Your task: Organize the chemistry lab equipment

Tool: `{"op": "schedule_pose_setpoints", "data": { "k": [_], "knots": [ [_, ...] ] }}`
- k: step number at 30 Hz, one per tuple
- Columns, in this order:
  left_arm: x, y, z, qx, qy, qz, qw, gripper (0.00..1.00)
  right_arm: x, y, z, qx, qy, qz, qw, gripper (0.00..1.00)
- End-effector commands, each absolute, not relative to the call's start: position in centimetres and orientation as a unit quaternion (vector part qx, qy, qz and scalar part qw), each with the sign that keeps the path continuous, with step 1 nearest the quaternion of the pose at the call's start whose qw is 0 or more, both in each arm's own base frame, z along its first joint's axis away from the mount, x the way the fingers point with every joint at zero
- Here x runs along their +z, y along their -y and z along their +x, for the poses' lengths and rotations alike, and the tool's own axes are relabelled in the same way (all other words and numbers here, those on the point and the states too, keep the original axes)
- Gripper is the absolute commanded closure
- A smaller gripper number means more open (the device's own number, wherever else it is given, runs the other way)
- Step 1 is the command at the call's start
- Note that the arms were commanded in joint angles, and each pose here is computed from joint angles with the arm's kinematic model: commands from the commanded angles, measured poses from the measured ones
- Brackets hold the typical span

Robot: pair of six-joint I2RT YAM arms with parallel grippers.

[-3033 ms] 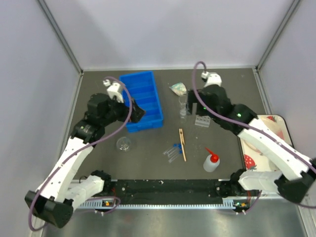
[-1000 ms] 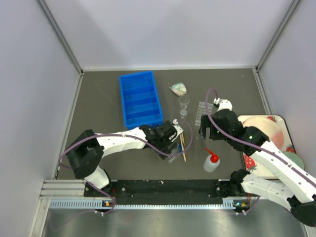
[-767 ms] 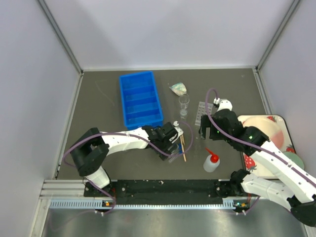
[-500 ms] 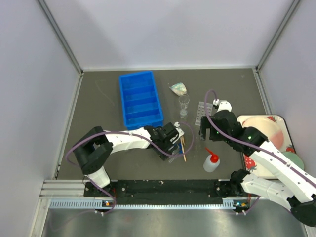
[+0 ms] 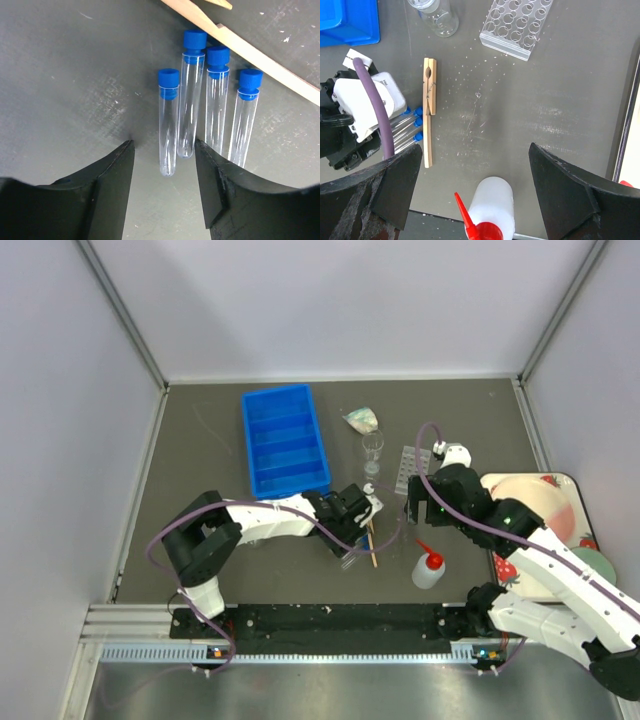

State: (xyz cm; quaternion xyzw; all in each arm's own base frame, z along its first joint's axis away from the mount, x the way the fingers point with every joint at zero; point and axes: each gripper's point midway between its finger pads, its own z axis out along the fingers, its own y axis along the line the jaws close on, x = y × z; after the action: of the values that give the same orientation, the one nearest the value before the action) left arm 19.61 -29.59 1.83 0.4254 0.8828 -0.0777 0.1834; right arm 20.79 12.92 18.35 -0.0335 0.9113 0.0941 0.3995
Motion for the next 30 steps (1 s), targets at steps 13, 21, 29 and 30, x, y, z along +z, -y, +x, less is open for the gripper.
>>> {"op": "schedule_pose_setpoints", "data": {
  "k": [13, 21, 29, 30],
  "knots": [
    [0.5, 28.3, 19.1, -0.056, -0.886, 0.428, 0.168, 0.58, 18.7, -12.8, 21.3, 0.094, -0.906, -0.026, 0.411, 0.11],
    [0.6, 27.4, 18.8, -0.043, -0.893, 0.418, 0.16, 0.49, 18.7, -13.2, 21.1, 0.103, -0.907, -0.026, 0.407, 0.11],
    [0.5, 26.9, 18.3, -0.042, -0.895, 0.418, 0.15, 0.45, 18.8, -13.3, 21.1, 0.107, -0.907, -0.027, 0.406, 0.11],
    [0.6, 26.8, 18.3, -0.042, -0.895, 0.418, 0.15, 0.45, 18.9, -13.4, 21.1, 0.108, -0.907, -0.028, 0.405, 0.11]
  ]
}}
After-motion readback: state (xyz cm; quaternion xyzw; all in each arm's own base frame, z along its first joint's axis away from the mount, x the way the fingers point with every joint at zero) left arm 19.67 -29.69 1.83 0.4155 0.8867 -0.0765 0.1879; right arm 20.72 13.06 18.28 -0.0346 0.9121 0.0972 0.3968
